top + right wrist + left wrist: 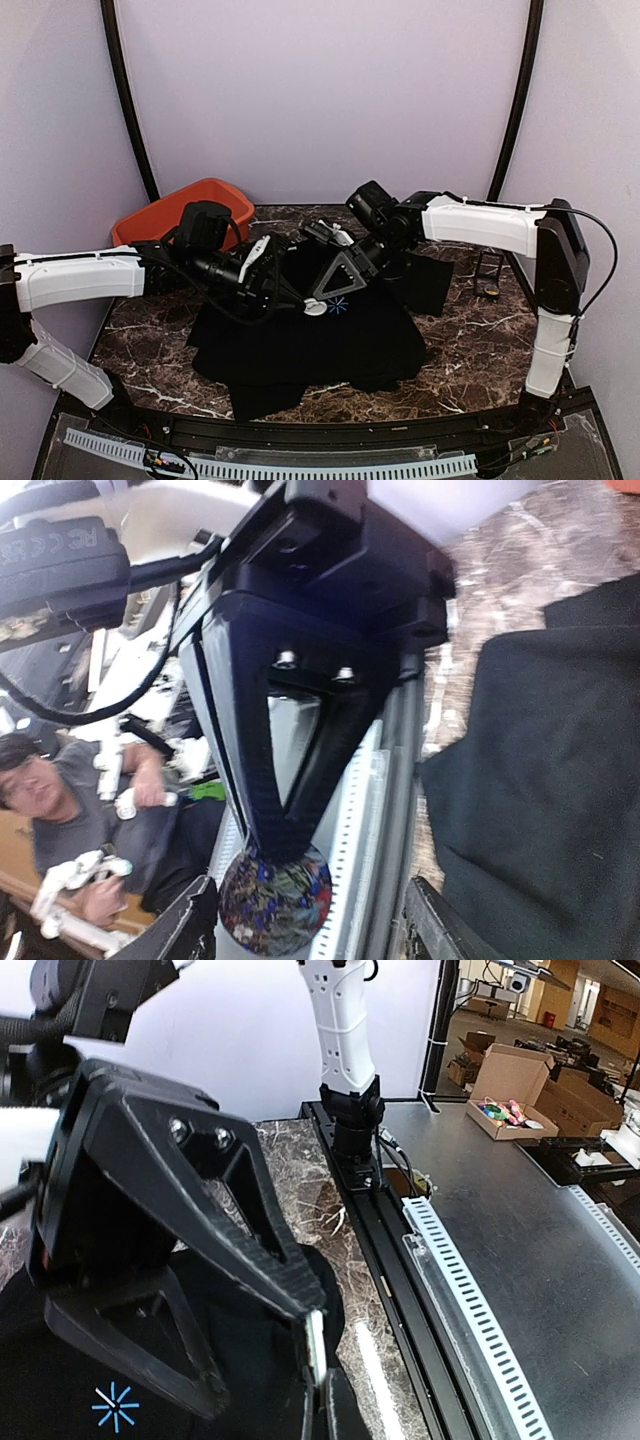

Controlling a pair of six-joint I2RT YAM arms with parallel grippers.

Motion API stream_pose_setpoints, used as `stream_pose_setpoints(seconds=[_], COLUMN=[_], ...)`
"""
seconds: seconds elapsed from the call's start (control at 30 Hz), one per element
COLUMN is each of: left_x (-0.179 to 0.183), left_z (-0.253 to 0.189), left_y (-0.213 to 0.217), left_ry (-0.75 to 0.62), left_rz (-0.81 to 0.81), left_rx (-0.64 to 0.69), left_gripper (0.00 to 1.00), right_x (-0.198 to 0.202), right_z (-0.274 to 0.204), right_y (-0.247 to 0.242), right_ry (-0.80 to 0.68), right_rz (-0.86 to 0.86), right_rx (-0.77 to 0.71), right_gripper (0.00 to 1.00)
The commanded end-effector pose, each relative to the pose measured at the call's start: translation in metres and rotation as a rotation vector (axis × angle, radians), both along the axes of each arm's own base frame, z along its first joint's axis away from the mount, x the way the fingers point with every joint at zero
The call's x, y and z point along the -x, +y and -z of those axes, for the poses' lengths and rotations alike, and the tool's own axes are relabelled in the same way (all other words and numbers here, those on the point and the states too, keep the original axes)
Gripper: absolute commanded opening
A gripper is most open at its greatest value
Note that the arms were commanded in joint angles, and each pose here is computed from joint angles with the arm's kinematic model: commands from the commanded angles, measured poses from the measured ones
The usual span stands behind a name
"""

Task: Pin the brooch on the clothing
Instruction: Pass from the right arm to the left, then pass from the left arm to the right

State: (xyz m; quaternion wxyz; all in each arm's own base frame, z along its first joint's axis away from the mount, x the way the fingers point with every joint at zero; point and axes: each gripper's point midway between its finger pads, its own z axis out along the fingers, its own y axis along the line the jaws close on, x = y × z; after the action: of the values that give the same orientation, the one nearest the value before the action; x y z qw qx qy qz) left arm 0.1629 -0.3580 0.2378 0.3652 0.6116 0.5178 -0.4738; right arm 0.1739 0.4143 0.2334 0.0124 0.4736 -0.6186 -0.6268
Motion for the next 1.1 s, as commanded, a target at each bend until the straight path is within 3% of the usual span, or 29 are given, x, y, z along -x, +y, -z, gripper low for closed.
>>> stream_pose_setpoints(seconds=[0.0, 0.2, 0.5, 0.77, 1.07], left_x=[0.002, -0.018, -0.041, -0.04, -0.046], left_z=[-0.004, 0.003, -0.004, -0.002, 0.008], left_y=[-0.003, -0.005, -0.004, -0.005, -0.003], left_ry=[0.02, 0.093, 0.231, 0.25, 0.227], left_rz=[0.001, -0.082, -0.121, -0.106, -0.137], left_rx=[-0.008, -0.057, -0.002, -0.009, -0.07], left_gripper=[0.01, 0.01, 0.01, 0.01, 0.01], right_x=[-0.022, -0.015, -0.017, -0.037, -0.026], right_z=[-0.004, 0.0, 0.01, 0.024, 0.022], right_y=[-0.01, -0.017, -0.018, -0.005, -0.011], right_ry=[-0.191, -0.361, -0.617, -0.651, -0.646], right_rz=[0.117, 0.127, 0.183, 0.239, 0.179], right_rx=[0.022, -0.007, -0.061, 0.011, 0.014], right_gripper=[0.62, 0.6, 0.55, 0.46, 0.41])
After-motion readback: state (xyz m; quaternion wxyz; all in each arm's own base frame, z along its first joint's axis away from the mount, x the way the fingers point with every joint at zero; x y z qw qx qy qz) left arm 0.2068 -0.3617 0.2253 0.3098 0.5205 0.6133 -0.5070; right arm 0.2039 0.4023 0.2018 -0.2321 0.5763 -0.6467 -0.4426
